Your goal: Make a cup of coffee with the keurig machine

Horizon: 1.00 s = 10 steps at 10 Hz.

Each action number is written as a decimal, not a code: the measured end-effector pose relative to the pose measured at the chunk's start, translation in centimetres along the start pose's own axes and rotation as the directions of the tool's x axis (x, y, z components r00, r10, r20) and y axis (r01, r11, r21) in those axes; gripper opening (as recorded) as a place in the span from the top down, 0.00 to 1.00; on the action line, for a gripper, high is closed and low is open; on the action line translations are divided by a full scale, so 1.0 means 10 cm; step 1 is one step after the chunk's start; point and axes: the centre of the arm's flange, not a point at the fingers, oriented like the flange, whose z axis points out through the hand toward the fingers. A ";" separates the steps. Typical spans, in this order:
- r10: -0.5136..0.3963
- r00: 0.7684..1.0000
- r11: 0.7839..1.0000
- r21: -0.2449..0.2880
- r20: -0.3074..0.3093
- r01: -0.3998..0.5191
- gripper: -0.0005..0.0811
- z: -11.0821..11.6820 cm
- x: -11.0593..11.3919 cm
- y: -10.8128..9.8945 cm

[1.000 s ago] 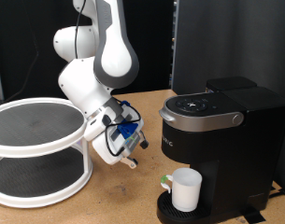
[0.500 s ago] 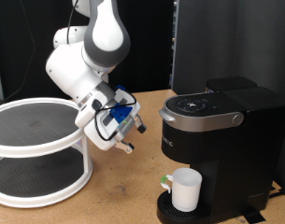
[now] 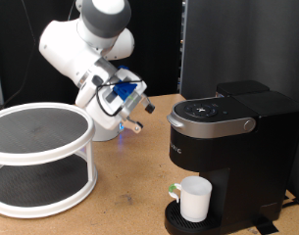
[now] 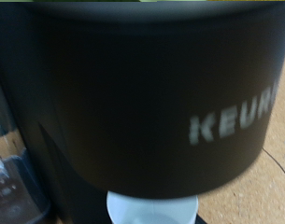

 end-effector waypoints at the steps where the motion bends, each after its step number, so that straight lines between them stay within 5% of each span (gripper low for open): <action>1: -0.005 1.000 1.000 0.008 0.004 0.005 0.01 -0.08 0.07 -0.10; 10: -0.013 0.999 0.995 0.095 -0.032 0.016 0.01 -0.48 0.31 -0.51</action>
